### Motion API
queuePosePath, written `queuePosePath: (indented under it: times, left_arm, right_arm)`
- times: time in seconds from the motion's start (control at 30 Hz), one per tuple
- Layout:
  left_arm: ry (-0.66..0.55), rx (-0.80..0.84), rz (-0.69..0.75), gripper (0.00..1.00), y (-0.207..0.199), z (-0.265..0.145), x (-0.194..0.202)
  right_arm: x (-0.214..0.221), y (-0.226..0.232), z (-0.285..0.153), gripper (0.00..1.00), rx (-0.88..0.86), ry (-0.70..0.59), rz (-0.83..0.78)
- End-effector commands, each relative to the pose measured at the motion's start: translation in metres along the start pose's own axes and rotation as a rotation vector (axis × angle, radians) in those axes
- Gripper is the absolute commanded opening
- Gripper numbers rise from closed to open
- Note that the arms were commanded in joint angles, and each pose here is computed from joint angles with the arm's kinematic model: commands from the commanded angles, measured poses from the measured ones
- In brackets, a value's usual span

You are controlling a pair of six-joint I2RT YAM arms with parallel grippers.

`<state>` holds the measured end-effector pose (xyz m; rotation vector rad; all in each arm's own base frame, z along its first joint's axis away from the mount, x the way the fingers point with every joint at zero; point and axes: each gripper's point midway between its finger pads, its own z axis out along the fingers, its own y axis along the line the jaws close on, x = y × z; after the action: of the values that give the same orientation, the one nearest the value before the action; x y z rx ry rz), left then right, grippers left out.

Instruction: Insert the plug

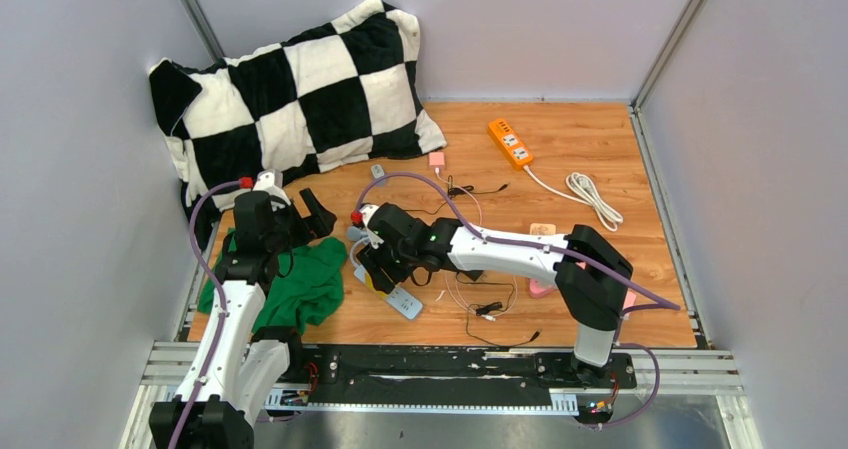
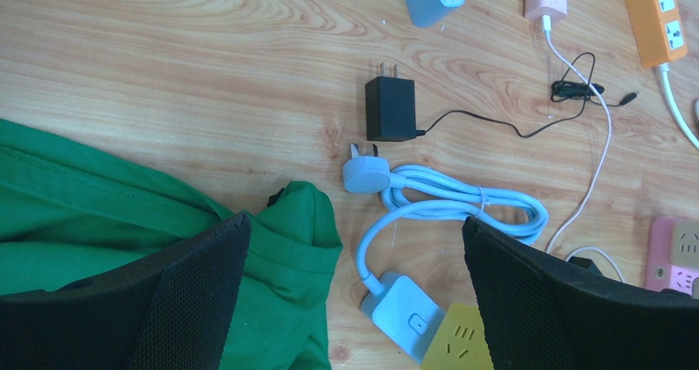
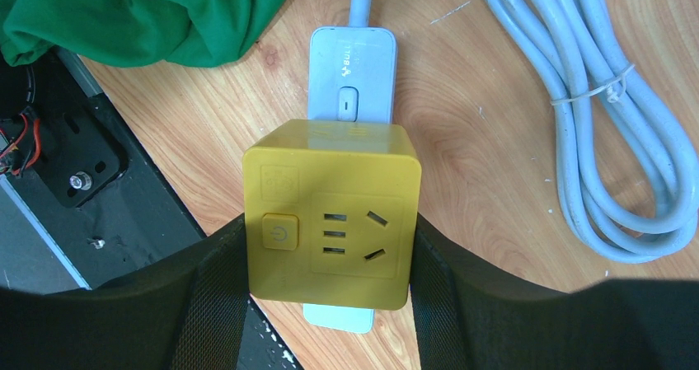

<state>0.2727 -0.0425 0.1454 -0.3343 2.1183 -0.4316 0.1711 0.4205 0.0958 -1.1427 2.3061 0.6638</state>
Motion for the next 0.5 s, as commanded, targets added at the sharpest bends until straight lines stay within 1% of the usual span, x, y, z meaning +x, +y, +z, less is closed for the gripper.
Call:
queuePosePath:
  times: [0.0,0.13,0.33,0.47]
  left_arm:
    - [-0.003,-0.008,0.005,1.00,0.002,-0.002,-0.003]
    - [-0.003,-0.007,0.005,1.00,0.001,-0.002,-0.003]
    - [-0.001,-0.012,0.006,1.00,0.002,-0.001,-0.004]
    - [0.000,-0.017,0.007,1.00,0.003,-0.001,-0.004]
  right_arm:
    - [0.029,-0.010,0.014,0.00,0.057,0.100,-0.035]
    - [0.049,-0.015,0.019,0.00,0.100,0.149,-0.071]
    - [0.104,-0.029,0.028,0.00,0.158,0.281,-0.080]
    - [0.120,-0.037,0.029,0.00,0.193,0.317,-0.070]
